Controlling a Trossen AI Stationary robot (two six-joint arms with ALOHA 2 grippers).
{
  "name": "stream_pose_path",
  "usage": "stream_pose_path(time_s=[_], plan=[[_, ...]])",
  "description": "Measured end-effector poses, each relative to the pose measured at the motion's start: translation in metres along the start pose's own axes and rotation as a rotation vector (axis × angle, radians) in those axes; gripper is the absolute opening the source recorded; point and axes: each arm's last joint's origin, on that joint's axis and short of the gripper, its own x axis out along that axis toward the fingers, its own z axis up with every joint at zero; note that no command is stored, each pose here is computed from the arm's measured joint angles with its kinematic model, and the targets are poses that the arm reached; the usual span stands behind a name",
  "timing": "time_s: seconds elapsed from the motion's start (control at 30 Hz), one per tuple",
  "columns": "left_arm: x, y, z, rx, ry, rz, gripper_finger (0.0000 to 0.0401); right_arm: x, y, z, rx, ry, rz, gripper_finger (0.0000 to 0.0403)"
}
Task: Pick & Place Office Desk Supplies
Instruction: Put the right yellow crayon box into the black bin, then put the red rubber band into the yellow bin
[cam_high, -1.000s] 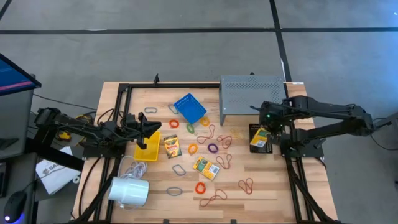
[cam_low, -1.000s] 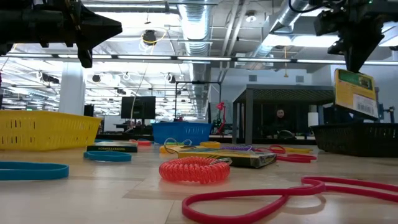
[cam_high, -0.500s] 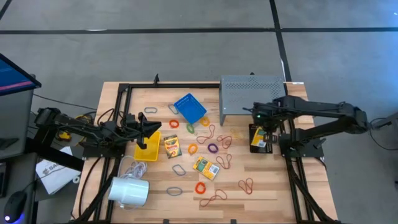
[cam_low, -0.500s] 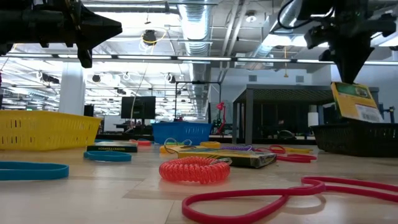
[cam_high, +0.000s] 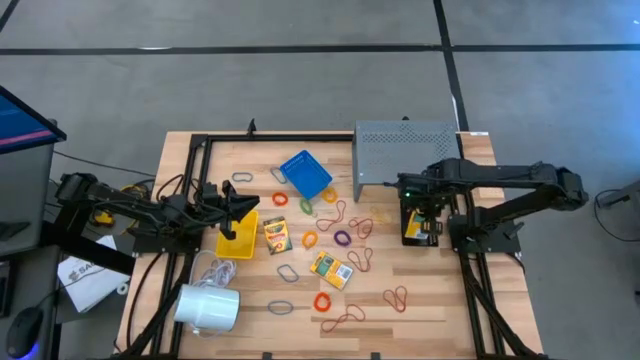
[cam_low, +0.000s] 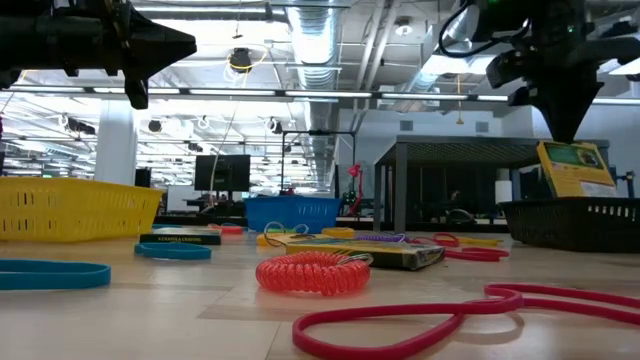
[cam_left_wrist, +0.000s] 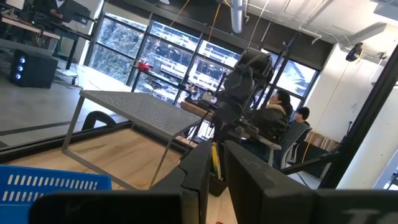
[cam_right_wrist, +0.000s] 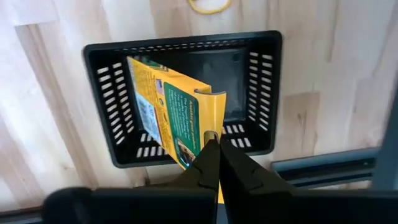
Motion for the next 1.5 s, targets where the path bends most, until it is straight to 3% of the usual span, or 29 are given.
stream_pose_path(time_s=[0.6, 0.93, 1.03, 1.27, 1.4, 1.5], plan=[[0.000, 0.000, 0.000, -0.001, -0.002, -0.001, 0.0044, 0.015, 0.014, 0.015, -0.044, 0.087, 0.028, 0.0006], [0.000, 0.000, 0.000, -0.001, -0.002, -0.001, 0.0044, 0.014, 0.014, 0.014, 0.037, 0.087, 0.045, 0.0140], [0.000, 0.000, 0.000, -0.001, -0.002, -0.001, 0.0044, 0.014, 0.013, 0.013, 0.053, 0.084, 0.044, 0.0162], [0.000, 0.000, 0.000, -0.002, -0.002, -0.002, 0.0044, -0.009, 0.019, 0.014, 0.025, -0.041, 0.063, 0.0149], [0.000, 0.000, 0.000, -0.003, -0.004, -0.003, 0.0044, -0.037, 0.034, 0.021, -0.023, -0.219, 0.188, 0.0126], [0.000, 0.000, 0.001, -0.004, -0.007, -0.004, 0.0044, -0.048, 0.052, 0.027, -0.096, -0.277, 0.268, 0.0112]])
